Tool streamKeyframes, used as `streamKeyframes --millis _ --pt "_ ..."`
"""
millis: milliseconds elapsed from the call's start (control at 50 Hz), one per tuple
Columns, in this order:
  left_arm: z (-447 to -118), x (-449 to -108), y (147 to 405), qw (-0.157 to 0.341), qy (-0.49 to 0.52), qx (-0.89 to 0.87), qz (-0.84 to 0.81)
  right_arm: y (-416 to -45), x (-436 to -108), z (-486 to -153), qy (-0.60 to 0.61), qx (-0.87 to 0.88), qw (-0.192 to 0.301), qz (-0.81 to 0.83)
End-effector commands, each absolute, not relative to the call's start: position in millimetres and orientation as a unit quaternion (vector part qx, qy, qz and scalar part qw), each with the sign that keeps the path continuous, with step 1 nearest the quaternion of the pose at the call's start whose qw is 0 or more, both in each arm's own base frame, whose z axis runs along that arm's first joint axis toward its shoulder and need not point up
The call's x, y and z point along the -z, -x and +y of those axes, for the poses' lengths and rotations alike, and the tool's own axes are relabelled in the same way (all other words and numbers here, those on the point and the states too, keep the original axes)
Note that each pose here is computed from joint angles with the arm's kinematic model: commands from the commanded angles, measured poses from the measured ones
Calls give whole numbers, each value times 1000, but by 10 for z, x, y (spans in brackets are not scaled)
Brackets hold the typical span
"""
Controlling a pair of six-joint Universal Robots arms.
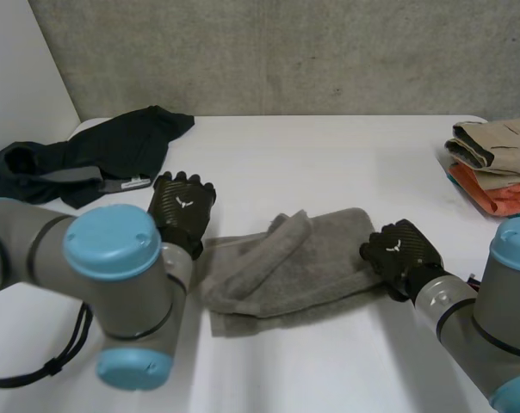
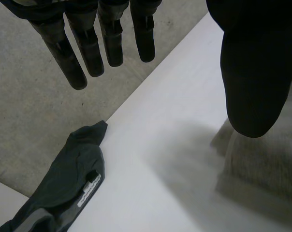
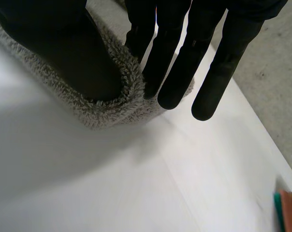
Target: Fold the laundry.
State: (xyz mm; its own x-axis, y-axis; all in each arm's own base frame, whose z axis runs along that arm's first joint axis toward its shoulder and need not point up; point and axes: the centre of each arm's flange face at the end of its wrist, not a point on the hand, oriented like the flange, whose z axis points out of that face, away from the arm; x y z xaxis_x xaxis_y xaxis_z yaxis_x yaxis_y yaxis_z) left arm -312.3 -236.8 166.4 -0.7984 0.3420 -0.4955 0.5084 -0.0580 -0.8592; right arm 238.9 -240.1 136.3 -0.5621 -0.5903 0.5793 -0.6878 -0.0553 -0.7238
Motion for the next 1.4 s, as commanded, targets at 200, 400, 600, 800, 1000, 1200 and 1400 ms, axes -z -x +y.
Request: streamKeyframes --millis 200,400,600,800,1000,1200,1400 --pt "-1854 -2189 3592 -118 -337 703 615 -2283 -1417 -2363 -517 -527 114 -665" --pt "-2096 -1606 4110 -168 -334 655 657 -2323 -1385 -2328 -481 -543 75 -684" --pt "-2230 -1260 4158 -149 -341 636 676 -2311 -1378 -2362 -479 -546 72 -683" --pt "-2459 -1360 3580 75 -304 646 696 -2314 -1383 -2369 -479 -547 77 -682" --pt "-2038 -1760 3416 65 -340 656 670 -2312 -1405 -2391 -480 -547 83 -681" --pt "-1929 -2073 3646 -86 -323 698 634 -2307 -1410 -2380 -483 -547 87 -678" --pt "-2138 -1541 4162 -188 -327 660 650 -2324 -1364 -2315 -489 -541 81 -679"
